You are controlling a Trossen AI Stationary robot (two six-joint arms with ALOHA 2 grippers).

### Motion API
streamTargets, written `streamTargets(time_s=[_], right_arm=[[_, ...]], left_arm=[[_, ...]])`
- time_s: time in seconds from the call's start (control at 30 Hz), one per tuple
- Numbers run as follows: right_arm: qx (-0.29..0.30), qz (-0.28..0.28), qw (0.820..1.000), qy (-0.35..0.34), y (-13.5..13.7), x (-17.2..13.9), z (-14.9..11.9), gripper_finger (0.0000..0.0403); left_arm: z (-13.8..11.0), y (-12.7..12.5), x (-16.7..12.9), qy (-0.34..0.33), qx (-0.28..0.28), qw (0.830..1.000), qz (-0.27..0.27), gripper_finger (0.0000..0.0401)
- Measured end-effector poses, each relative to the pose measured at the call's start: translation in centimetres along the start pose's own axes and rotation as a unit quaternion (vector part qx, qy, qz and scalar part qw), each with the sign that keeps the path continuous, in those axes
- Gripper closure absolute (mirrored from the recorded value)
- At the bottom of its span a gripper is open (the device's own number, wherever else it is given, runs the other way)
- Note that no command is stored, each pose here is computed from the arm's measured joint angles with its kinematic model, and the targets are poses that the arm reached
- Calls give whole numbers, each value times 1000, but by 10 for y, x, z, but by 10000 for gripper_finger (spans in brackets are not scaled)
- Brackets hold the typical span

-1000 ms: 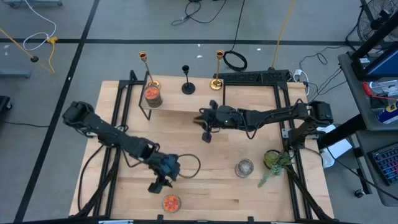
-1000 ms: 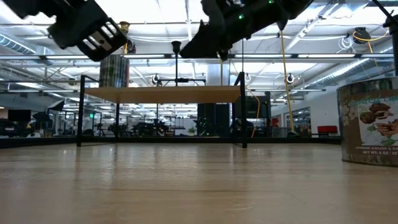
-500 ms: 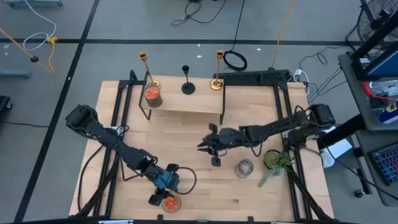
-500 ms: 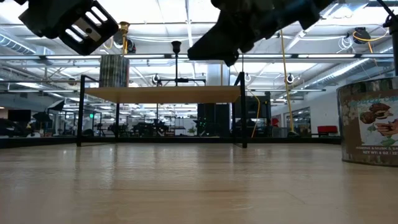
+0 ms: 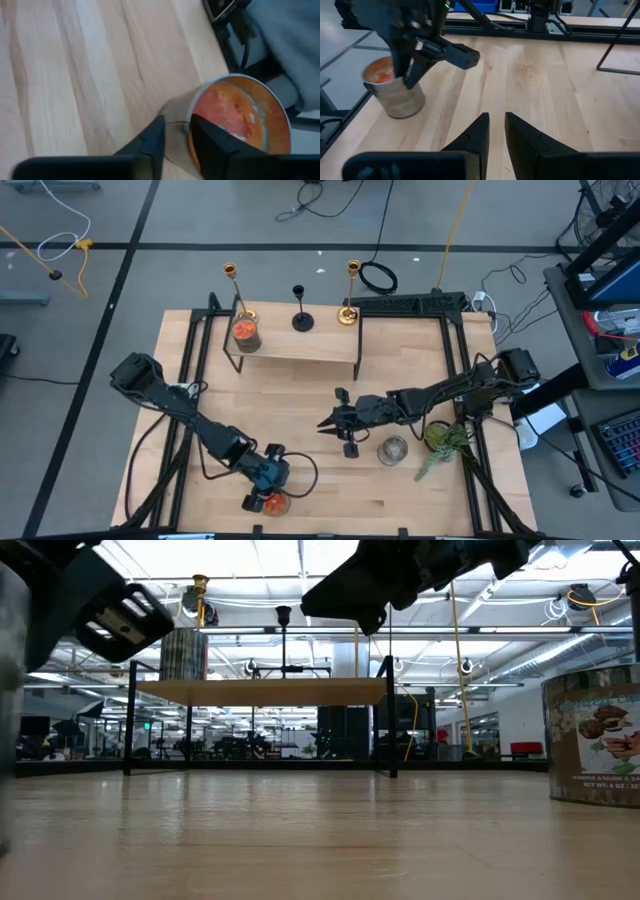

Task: Pick & Place candle stick holders
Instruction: Put the orange scented candle on the shelf aligned with the black candle holder

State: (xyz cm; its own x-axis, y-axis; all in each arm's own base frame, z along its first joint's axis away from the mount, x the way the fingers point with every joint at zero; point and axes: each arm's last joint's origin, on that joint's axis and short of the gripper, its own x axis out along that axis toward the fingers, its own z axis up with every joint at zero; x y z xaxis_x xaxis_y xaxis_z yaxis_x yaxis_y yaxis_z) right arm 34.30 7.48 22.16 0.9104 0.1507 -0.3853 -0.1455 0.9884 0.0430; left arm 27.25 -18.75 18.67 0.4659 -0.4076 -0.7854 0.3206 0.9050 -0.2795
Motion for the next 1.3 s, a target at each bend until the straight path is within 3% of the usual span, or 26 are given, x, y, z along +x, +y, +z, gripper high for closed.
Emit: streamTargets(time_s=[0.17, 0.47, 0.6, 0.73, 0.83, 1.1, 1.2, 1.3], right_arm=[[0, 0, 1000, -2, 0, 0, 0, 348], [-1, -1, 1000, -10, -1, 0, 2, 348], [-1, -1, 1000, -8, -1, 0, 2, 348], [-1, -1, 1000, 8, -1, 0, -2, 348], [-1, -1, 1000, 13, 0, 0, -3, 348], [-2, -3, 999, 34, -1, 0, -8, 348], [-2, -2, 1000, 26, -1, -1, -14, 348], [-1, -1, 1000, 9, -2, -2, -24, 348]], left_arm=[[-2, 2, -1, 10, 1, 1000, 12, 388], [8, 16, -19, -28, 29, 997, 68, 394], [18, 33, -49, -71, 54, 985, 145, 390], [32, 52, -86, -133, 94, 958, 237, 395], [35, 69, -111, -142, 115, 944, 273, 394], [58, 112, -177, -73, 51, 928, 361, 397], [67, 129, -197, -49, 26, 925, 376, 395], [80, 146, -218, -79, 6, 929, 361, 394]])
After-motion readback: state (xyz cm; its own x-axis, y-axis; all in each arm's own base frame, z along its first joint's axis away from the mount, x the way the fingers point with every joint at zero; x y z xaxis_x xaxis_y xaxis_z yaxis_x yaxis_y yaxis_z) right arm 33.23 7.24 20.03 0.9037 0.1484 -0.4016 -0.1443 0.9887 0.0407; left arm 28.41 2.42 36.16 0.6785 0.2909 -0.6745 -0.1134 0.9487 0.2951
